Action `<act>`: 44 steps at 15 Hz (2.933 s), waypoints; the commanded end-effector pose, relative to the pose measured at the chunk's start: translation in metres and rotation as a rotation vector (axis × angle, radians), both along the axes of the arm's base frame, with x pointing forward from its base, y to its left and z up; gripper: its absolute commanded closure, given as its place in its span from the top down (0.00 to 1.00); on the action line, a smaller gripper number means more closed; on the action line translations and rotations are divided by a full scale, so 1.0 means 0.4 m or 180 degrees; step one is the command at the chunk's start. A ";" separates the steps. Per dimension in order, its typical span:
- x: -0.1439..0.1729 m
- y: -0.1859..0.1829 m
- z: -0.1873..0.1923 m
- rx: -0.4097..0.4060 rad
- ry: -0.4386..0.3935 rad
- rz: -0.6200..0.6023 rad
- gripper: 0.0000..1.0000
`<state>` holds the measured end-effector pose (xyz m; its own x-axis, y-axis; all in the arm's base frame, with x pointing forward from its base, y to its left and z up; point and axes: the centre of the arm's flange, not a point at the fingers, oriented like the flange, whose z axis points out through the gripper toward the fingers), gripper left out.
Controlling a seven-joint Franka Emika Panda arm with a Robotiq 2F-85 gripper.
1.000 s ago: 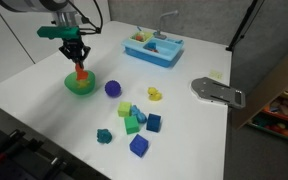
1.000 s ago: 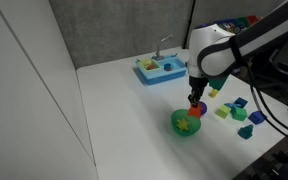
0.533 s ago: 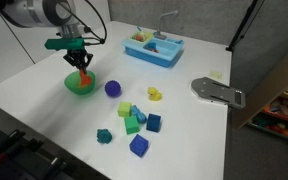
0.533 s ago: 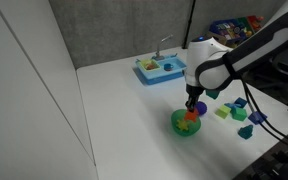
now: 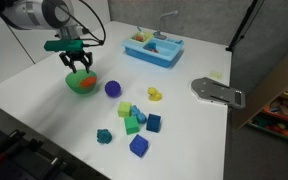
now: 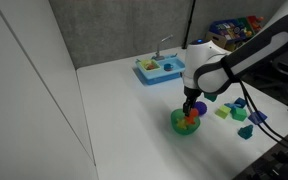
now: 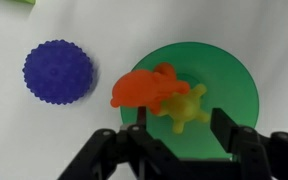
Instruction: Put the orange toy animal in the bowl
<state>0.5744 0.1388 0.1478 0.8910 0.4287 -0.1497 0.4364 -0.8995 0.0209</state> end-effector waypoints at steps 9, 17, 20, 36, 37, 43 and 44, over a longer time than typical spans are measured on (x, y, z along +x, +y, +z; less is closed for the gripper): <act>-0.068 0.026 0.279 -0.0155 0.0045 -0.0254 1.00; -0.111 -0.090 0.522 -0.0141 -0.0122 -0.1065 1.00; -0.146 -0.155 0.607 -0.0067 -0.0197 -0.1328 1.00; -0.364 -0.261 1.026 0.0013 -0.0345 -0.2033 1.00; -0.375 -0.264 1.022 0.0045 -0.0320 -0.1985 1.00; -0.367 -0.262 1.010 0.0060 -0.0337 -0.1938 1.00; -0.367 -0.262 1.010 0.0060 -0.0337 -0.1938 1.00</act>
